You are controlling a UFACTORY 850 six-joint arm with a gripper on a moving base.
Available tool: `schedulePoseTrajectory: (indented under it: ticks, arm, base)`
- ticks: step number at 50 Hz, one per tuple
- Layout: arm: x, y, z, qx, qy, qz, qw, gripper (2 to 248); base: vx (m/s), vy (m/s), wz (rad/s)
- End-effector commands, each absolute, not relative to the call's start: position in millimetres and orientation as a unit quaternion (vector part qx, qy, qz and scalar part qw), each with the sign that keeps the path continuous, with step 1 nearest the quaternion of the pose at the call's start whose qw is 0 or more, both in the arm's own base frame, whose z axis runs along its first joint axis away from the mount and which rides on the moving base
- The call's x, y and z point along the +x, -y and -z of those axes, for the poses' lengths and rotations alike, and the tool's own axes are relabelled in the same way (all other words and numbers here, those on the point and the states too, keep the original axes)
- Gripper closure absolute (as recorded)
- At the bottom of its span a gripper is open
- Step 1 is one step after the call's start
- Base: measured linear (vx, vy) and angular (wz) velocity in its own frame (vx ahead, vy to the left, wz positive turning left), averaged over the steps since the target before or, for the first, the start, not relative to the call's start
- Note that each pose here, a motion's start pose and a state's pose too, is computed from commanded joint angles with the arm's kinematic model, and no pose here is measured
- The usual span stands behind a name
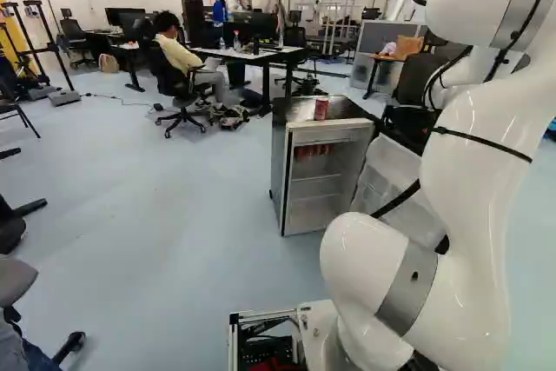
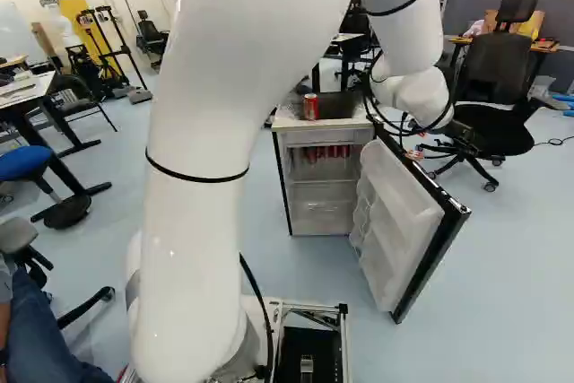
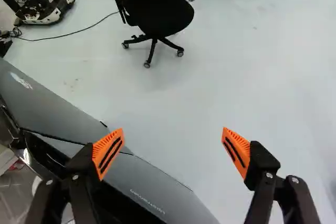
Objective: Grab a drink from the fridge
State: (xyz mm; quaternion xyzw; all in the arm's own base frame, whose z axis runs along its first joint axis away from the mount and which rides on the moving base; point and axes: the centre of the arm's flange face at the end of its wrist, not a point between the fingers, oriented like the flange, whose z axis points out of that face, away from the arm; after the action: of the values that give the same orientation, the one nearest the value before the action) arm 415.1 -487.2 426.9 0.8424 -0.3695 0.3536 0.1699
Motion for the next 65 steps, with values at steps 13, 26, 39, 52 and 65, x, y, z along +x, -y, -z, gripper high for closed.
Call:
schedulePoseTrajectory:
  ticks: [13,26,39,52,65]
  arm:
    - [421,497,-419,0.851,0.390,-0.318,0.149,3]
    - [428,506,-411,0.859,0.408,-0.281,0.126,3]
    - [432,510,-405,0.865,0.422,-0.249,0.105,3]
    - [432,510,-405,0.865,0.422,-0.249,0.105,3]
    - [427,508,-406,0.865,0.424,-0.247,0.104,3]
  base:
    - [0.000,0.000,0.000]
    - [0.000,0.000,0.000]
    - [0.000,0.000,0.000]
    - [0.000,0.000,0.000]
    - [0.000,0.000,0.000]
